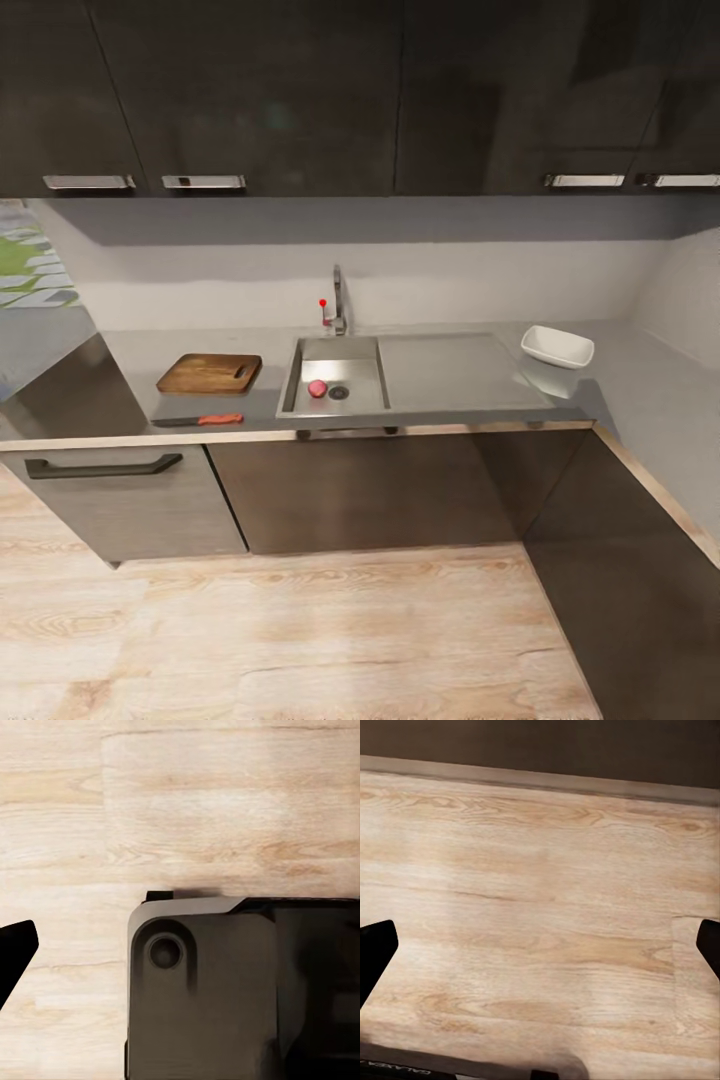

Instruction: In the kitchen, take the Vidalia onion out of the sink, dice it on the chopping board with the paring knife, put the diced onion into the bowl on the countertop, then place both the paring knife and the chopping board into the sink.

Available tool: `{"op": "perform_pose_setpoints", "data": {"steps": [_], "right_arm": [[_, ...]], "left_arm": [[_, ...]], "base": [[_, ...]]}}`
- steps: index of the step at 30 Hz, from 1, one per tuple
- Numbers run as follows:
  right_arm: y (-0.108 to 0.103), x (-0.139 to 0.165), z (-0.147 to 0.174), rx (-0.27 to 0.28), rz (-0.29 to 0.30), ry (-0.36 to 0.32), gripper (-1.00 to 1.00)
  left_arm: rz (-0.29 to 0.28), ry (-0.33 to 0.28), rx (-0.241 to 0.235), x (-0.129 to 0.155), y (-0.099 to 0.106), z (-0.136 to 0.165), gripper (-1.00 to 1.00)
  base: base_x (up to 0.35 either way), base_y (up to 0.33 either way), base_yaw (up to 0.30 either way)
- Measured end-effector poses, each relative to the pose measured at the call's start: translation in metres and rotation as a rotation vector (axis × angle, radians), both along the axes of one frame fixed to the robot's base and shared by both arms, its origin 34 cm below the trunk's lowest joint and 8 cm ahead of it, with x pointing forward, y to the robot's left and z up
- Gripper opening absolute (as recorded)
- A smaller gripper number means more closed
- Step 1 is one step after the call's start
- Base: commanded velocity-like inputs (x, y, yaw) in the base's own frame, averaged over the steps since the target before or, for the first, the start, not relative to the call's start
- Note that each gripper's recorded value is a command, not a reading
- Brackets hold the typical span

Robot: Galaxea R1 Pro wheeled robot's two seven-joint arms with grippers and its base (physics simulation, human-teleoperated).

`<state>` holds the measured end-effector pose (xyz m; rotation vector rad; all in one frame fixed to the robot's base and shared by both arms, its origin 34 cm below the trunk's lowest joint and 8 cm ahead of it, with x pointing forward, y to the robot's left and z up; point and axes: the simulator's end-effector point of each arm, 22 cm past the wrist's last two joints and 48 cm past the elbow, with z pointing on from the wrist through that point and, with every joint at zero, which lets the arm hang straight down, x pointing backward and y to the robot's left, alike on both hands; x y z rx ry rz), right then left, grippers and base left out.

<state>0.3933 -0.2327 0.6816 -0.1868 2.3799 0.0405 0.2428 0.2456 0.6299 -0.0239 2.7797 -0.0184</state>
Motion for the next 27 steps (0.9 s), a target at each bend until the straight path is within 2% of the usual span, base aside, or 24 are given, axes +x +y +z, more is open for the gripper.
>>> {"op": "perform_pose_setpoints", "data": {"steps": [2,4,6,11,14,17,21,27], "right_arm": [[0.0,0.0,0.0,0.0,0.0,0.0,1.0],[0.0,0.0,0.0,0.001,0.0,0.0,1.0],[0.0,0.0,0.0,0.001,0.001,0.0,1.0],[-0.001,0.0,0.0,0.001,0.001,0.0,1.0],[-0.002,0.0,0.0,0.004,0.002,0.003,1.0],[-0.001,0.0,0.0,0.006,0.002,0.003,1.0],[-0.002,-0.001,0.0,0.004,-0.001,0.004,1.0],[-0.005,-0.001,-0.001,-0.001,-0.005,0.006,1.0]], "left_arm": [[0.001,-0.008,-0.002,0.006,-0.002,0.001,1.0],[0.005,-0.051,-0.006,0.039,-0.008,0.006,1.0],[0.008,-0.067,-0.012,0.07,-0.017,0.011,1.0],[0.011,-0.025,-0.034,0.139,-0.04,0.03,1.0],[0.01,-0.05,-0.044,0.2,-0.046,0.064,1.0],[-0.013,-0.058,-0.055,0.237,-0.057,0.093,1.0],[-0.078,-0.055,-0.065,0.281,-0.079,0.134,1.0],[-0.116,-0.177,-0.058,0.379,-0.09,0.204,1.0]], "base": [[-0.005,-0.004,0.0],[-0.002,-0.001,0.0],[-0.001,0.0,0.0],[0.0,0.0,0.0],[0.0,0.0,0.0],[0.0,0.0,0.0],[0.0,0.0,0.0],[0.0,0.0,0.0]]}}
